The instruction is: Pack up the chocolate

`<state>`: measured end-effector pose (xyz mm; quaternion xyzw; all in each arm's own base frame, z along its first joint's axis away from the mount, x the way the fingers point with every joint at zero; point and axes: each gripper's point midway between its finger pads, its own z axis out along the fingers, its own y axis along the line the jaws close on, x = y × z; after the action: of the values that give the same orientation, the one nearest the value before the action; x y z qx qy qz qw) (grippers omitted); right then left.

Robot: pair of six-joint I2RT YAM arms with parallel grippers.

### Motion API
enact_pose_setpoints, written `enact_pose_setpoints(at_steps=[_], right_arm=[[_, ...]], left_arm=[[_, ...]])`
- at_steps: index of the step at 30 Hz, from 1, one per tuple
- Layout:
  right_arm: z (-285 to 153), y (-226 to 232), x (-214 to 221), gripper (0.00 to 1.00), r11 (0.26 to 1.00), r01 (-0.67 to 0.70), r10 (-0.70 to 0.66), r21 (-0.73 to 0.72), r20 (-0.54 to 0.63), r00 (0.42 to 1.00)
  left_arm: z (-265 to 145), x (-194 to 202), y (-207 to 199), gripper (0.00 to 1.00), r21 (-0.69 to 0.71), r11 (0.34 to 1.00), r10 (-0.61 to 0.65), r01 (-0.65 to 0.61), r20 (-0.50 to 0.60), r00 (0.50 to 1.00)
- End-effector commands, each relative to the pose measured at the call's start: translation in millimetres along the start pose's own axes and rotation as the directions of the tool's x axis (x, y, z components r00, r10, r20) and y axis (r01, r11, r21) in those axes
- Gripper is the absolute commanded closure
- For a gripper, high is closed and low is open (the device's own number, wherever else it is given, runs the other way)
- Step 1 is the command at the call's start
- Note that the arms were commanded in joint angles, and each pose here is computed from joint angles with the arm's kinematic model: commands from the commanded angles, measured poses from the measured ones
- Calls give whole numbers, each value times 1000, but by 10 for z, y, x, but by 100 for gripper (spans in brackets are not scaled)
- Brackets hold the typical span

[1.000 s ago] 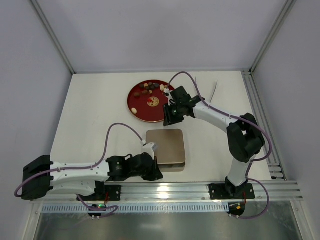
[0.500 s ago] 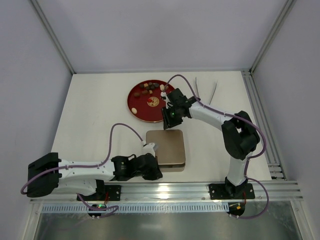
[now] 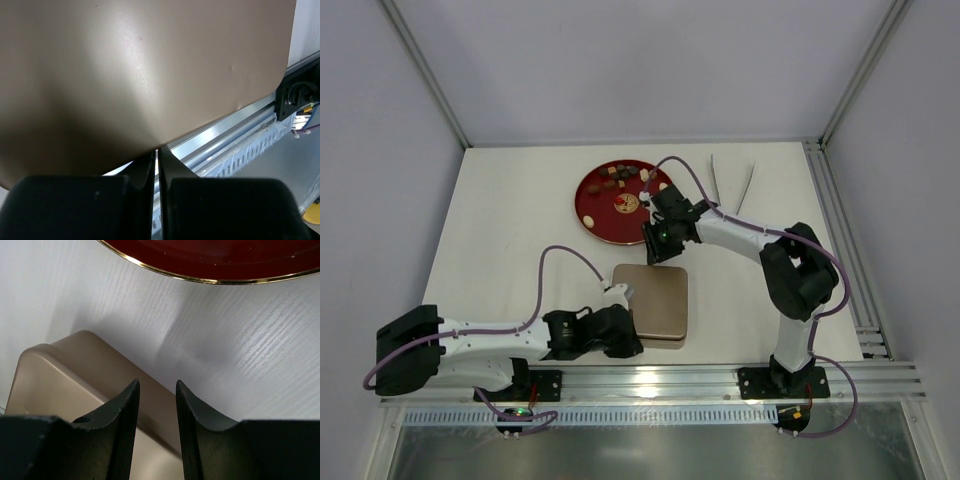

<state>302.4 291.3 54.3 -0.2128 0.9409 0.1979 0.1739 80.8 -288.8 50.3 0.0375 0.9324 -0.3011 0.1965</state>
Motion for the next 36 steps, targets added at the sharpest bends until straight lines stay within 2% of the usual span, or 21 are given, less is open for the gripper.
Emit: enact_pose_setpoints(at_steps=[1, 22, 36], right_arm=[[-100, 87, 87, 63, 1000, 4, -4, -20, -9, 1000], [-321, 35, 549, 63, 993, -116, 117, -10, 35, 993], [-436, 114, 839, 63, 990, -133, 131, 37, 59, 990]], left_arm=[[-6, -206, 24, 100, -24, 1000, -16, 18, 75, 997], [-132, -703, 480, 100, -129, 990, -48, 65, 132, 990], [-65, -1048, 422, 100, -107, 992, -49, 62, 118, 992]])
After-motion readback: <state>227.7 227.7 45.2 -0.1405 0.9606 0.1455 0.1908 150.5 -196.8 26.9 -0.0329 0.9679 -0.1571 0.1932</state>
